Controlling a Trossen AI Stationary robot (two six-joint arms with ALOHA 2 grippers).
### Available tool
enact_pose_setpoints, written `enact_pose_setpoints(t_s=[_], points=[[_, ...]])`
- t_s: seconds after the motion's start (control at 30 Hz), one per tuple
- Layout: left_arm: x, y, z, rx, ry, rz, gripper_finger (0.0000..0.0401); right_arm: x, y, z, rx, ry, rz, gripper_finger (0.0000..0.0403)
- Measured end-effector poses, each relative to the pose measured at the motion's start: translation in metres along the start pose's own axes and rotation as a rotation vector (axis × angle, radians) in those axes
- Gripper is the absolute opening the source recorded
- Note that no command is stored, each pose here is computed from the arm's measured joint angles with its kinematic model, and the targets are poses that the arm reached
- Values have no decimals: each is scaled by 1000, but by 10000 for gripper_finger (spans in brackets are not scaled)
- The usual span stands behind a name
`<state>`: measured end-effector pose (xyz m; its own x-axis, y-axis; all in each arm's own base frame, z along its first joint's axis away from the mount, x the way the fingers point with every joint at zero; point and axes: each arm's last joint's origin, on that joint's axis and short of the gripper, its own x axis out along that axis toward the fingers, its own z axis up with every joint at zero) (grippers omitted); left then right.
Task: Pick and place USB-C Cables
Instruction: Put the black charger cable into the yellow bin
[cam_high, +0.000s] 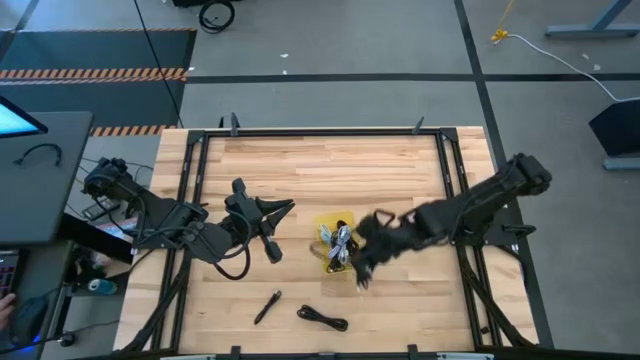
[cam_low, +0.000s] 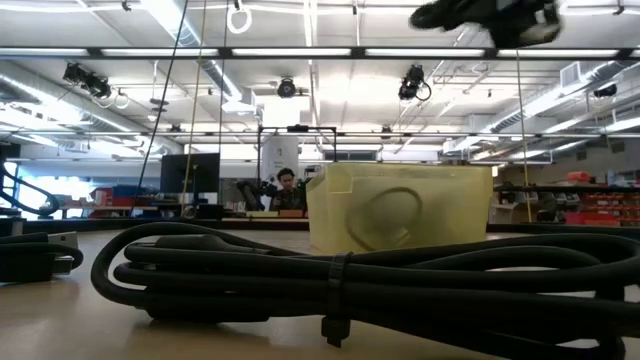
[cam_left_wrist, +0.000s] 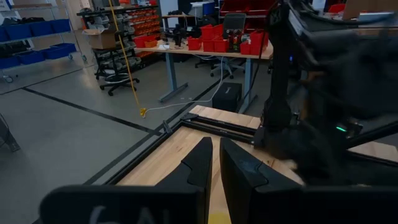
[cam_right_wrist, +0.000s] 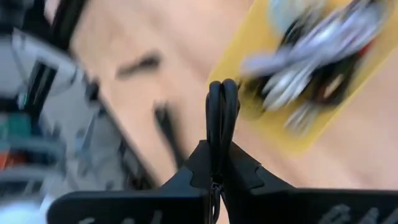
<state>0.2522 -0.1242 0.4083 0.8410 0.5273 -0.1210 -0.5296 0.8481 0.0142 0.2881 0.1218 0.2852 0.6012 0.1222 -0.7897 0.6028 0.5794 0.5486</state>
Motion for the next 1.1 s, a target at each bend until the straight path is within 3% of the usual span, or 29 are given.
enact_pose_setpoints(t_s=[0.2, 0.5, 0.67, 1.1], points=[[0, 0, 0, 0, 0, 0, 38, 9, -18, 35, 65, -110, -113, 19], [0, 0, -1, 7, 4, 1, 38, 71, -37, 42, 113, 57, -259, 19], [0, 0, -1, 7, 4, 1, 38, 93, -41, 46, 107, 63, -260, 19], [0, 0, -1, 14, 7, 2, 38, 82, -46, 71, 107, -20, -230, 18]])
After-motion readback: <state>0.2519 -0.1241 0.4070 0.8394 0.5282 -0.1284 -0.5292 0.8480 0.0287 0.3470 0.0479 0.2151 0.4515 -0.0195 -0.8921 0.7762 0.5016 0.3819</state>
